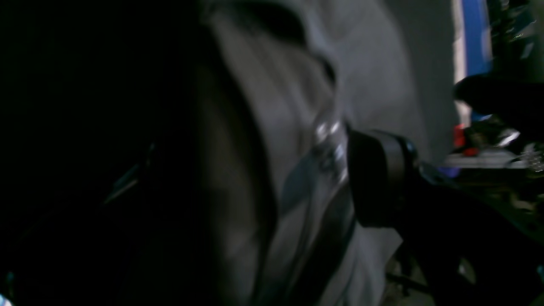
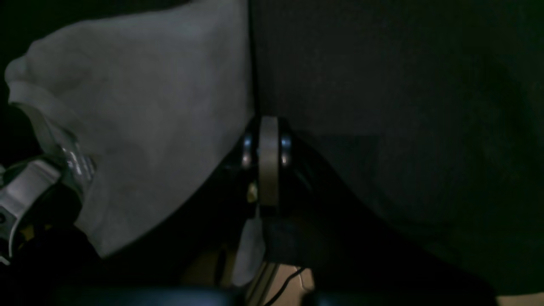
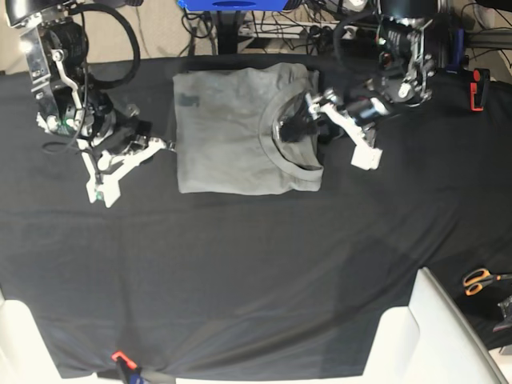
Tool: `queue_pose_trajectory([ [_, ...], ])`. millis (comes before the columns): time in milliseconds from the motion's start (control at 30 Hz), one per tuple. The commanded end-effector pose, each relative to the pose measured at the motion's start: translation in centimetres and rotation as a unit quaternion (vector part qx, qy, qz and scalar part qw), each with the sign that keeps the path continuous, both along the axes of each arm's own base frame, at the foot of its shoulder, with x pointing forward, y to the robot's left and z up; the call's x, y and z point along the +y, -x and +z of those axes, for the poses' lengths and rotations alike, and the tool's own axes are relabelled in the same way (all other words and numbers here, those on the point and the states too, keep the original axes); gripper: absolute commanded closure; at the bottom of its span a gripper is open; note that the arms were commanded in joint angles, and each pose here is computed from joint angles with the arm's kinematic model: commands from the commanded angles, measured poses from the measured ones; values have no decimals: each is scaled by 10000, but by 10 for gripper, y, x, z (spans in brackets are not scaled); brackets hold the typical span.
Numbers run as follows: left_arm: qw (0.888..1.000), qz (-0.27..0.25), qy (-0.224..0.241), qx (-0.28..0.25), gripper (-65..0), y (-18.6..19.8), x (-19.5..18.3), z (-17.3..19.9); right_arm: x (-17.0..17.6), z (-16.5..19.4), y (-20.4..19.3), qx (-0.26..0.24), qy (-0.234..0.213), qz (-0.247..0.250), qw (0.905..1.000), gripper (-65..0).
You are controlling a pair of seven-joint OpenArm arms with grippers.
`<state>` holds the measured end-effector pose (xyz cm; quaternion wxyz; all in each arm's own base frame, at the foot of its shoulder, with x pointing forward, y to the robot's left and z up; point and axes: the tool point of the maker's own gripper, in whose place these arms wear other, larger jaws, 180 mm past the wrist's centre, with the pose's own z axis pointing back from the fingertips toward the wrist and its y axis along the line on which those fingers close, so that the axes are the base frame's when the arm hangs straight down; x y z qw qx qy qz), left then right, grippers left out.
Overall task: Fold the T-shirt properly
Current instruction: 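Move the left gripper to the collar edge of the folded shirt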
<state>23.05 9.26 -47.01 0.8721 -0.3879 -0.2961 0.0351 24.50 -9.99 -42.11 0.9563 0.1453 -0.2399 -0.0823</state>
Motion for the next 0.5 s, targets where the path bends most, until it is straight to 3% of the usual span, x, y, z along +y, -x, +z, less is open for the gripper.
queue_pose_trajectory([
  [0,9999,-126,-8,23,-541,0,-4,-2,-1,7,-7,-168,7,12,9999,-8],
  [333,9993,-331,139,119,-540,-4,-26,-8,-2,7,-7,-170,8,5,9999,-8],
  [400,9990,-433,-4,117,-538,-4,-27,-11,-2,8,-8,-178,16,7,9998,-8],
  [467,9984,-548,-96,125,-500,-4,-34,-14,-2,8,-8,-185,16,4,9998,-8],
])
